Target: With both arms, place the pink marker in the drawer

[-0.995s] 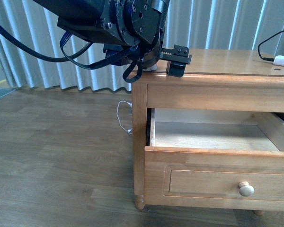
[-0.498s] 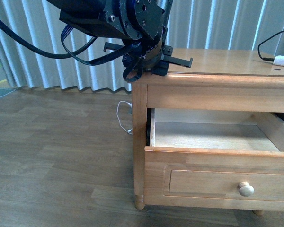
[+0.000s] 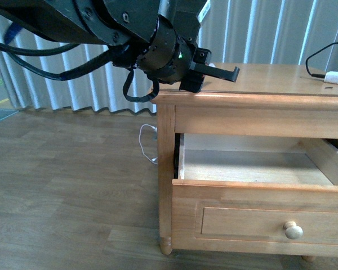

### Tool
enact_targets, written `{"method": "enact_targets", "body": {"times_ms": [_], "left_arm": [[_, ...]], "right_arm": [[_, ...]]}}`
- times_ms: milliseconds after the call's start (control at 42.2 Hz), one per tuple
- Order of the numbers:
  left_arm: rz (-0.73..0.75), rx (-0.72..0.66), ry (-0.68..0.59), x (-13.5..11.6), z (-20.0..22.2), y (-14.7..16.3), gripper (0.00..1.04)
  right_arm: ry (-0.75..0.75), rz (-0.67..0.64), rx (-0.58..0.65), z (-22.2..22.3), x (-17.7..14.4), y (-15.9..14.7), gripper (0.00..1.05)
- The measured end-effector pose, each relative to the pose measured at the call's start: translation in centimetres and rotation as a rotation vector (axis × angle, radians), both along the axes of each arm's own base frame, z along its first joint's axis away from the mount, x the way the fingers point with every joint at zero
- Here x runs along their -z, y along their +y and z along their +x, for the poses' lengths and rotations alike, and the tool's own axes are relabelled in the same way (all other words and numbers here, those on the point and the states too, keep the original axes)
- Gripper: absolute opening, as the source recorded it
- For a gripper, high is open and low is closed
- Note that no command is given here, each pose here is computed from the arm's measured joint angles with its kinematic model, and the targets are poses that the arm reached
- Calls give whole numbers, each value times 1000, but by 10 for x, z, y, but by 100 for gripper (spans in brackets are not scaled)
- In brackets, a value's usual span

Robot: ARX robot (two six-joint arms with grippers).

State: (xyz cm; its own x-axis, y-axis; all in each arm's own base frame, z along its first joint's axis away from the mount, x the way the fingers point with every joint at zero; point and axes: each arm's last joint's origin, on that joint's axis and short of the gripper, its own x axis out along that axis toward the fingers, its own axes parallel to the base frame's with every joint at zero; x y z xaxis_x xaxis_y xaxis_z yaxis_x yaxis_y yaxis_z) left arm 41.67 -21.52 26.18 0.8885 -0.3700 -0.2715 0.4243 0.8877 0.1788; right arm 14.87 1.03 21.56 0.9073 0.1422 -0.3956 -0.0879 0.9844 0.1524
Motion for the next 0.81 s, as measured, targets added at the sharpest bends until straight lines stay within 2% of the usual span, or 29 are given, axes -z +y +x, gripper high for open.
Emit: {"method": "enact_targets", "body": {"times_ms": [166,284,545,806], "left_arm": [[45,188,-25,-12,-39,0,15],[96,293,-13,-2,-62,-4,15],[205,280,14,41,-56,-13,15],[243,280,78,84,-38,-29,15]], "right_arm": [[0,0,0,0,0,0,96],[0,0,0,0,0,0,96],[0,0,0,0,0,0,96],[0,0,0,0,0,0,96]]}}
